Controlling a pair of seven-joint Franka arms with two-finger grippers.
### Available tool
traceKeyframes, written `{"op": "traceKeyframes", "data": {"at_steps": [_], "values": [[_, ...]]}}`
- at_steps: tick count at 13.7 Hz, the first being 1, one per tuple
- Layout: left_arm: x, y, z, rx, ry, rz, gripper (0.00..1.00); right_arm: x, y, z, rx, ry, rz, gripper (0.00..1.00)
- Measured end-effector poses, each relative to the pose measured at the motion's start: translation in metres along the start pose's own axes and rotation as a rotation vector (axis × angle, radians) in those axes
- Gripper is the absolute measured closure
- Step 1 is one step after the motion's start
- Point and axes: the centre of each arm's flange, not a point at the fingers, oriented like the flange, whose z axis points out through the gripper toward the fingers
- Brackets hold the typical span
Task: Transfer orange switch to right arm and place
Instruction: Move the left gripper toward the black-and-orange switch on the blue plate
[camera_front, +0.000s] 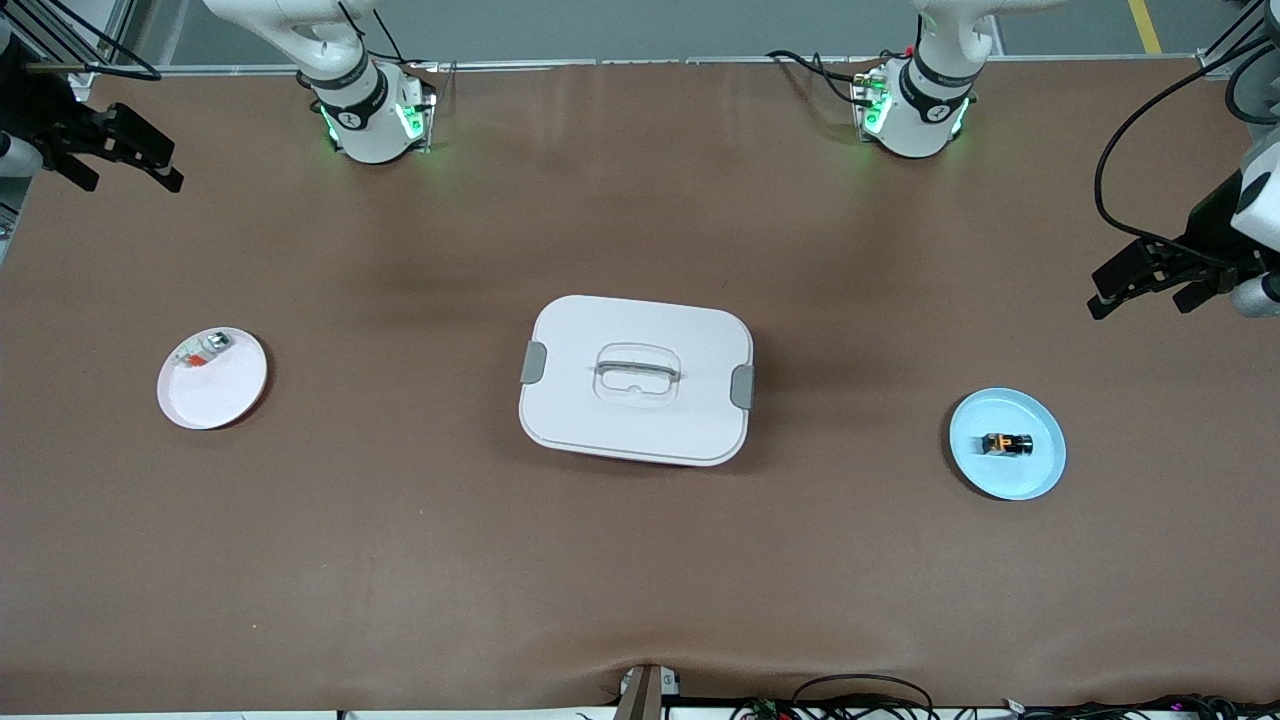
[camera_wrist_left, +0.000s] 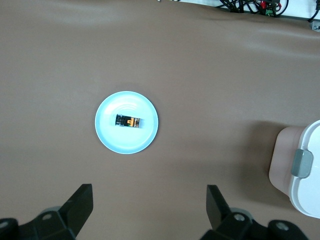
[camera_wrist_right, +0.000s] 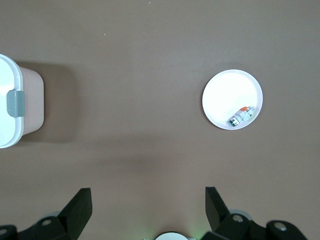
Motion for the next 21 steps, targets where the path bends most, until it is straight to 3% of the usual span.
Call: {"op": "traceKeyframes", "data": {"at_steps": [10,15,21], "values": [[0.0,-0.003,0.004,0.038,-0.014,0.064,0.0,-0.002,-0.001,0.002,-0.001,-0.021,-0.002,0.0],[0.009,-0.023,0.045,0.045,-0.108,0.072,0.0,-0.003,0.0,0.003,-0.009,-0.034,-0.001,0.0],[0.025,-0.083,0.113,0.061,-0.212,0.196,0.0,-0.001,0.003,0.004,-0.029,-0.025,0.001,0.0]]}}
